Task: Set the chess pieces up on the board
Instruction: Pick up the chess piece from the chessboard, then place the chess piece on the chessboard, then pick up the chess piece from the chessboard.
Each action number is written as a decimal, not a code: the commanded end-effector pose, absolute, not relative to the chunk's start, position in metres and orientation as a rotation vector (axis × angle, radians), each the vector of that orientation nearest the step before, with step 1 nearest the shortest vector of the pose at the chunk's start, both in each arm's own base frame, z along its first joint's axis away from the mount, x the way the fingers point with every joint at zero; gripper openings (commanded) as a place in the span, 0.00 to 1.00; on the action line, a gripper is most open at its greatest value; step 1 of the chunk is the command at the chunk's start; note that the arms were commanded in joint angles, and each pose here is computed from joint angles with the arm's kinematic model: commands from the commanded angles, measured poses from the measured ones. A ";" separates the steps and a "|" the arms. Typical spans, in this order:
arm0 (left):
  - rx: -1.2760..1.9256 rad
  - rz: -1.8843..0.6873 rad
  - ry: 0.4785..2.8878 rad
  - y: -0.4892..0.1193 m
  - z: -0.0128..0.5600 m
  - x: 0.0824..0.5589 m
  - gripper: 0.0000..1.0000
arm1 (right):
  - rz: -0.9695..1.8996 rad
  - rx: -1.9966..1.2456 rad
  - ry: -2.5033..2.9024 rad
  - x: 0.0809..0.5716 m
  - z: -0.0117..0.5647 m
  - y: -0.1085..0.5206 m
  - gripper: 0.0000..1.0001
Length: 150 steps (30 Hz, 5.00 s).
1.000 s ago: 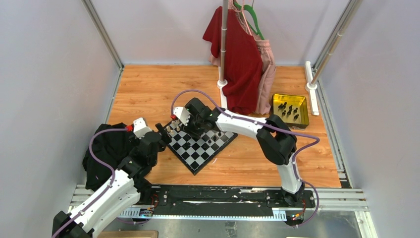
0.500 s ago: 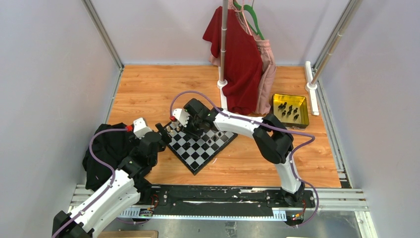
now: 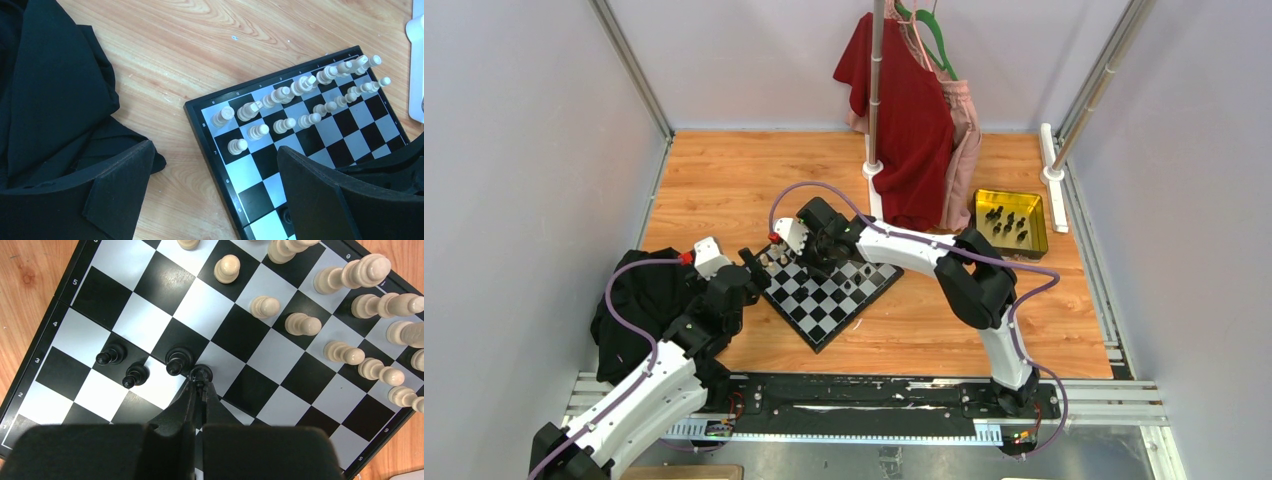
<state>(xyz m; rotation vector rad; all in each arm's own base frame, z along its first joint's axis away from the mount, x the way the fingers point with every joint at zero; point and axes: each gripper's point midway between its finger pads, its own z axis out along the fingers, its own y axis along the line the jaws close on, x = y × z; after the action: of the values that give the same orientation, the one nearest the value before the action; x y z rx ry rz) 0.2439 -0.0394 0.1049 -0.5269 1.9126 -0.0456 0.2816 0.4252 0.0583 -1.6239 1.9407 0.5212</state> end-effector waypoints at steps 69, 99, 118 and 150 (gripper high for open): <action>-0.528 -0.049 1.919 -0.041 0.095 0.243 1.00 | 0.129 -1.074 2.354 0.268 0.059 0.258 0.00; -0.527 -0.047 1.922 -0.042 0.093 0.244 1.00 | 0.176 -1.070 2.385 0.270 0.045 0.263 0.18; -0.523 -0.053 1.921 -0.043 0.097 0.245 1.00 | 0.191 -1.056 2.365 0.268 0.058 0.262 0.24; -0.537 -0.060 1.912 -0.040 0.097 0.242 1.00 | 0.300 -1.216 2.163 0.255 0.122 0.332 0.38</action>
<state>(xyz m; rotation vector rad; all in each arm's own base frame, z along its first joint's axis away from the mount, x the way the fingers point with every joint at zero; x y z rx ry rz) 0.2424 -0.0420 0.0951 -0.5172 1.9297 -0.0581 0.2587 0.3103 0.1196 -1.1405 2.1906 0.2726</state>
